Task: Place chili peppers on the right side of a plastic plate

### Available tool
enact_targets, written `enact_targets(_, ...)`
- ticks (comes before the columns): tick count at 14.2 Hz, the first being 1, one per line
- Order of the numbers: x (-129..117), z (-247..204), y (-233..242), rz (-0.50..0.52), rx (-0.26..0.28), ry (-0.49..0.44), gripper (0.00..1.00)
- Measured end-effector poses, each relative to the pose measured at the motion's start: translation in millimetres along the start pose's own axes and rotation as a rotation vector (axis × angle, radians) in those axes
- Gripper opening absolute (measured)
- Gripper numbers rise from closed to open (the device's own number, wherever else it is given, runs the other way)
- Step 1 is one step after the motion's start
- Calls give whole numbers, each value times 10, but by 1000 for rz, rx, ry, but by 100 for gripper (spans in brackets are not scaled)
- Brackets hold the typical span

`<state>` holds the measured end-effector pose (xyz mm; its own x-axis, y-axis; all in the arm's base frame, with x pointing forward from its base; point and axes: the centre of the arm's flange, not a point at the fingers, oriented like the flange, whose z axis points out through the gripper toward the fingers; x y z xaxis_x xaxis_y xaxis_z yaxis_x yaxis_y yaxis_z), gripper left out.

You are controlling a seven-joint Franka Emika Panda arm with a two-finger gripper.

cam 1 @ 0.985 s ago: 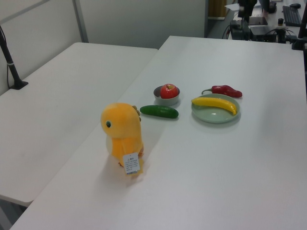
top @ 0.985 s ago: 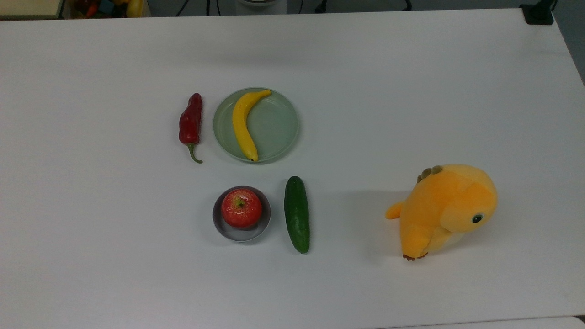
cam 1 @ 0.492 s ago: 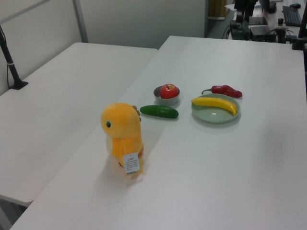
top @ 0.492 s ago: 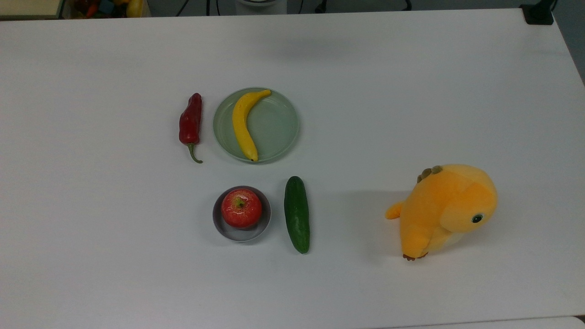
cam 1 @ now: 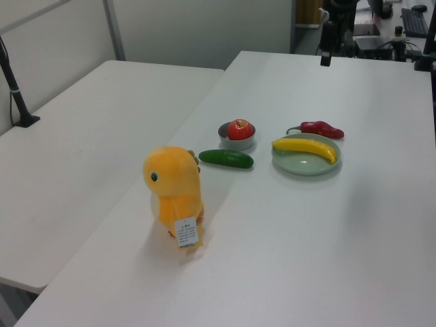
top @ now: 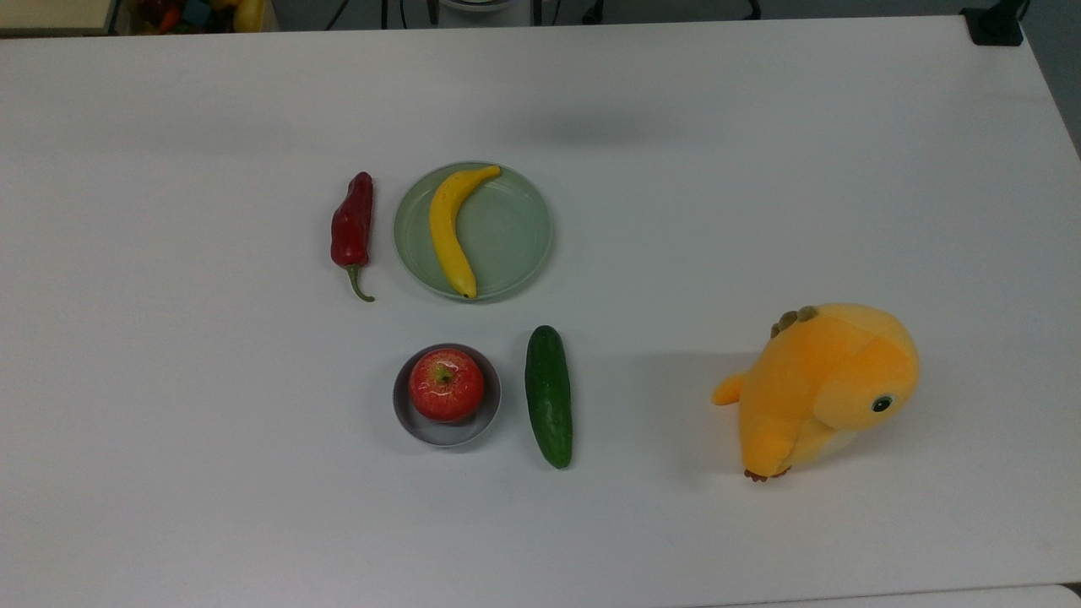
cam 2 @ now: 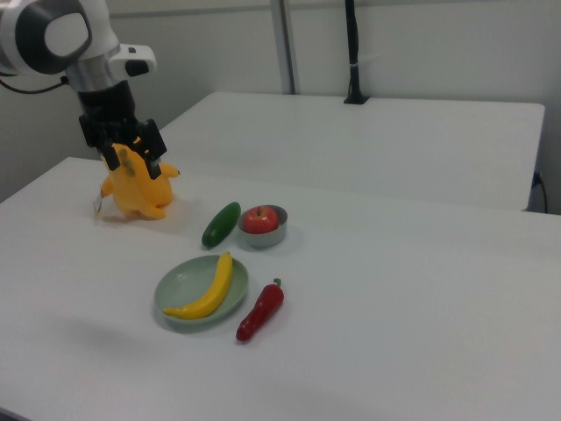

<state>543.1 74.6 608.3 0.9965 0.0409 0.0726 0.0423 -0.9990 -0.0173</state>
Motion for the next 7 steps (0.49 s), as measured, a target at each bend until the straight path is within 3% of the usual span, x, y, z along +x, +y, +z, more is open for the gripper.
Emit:
enact_targets(2,51,38,62,-40,1,23,100)
enact_targets(7,67,30,166,-26,1,29,100)
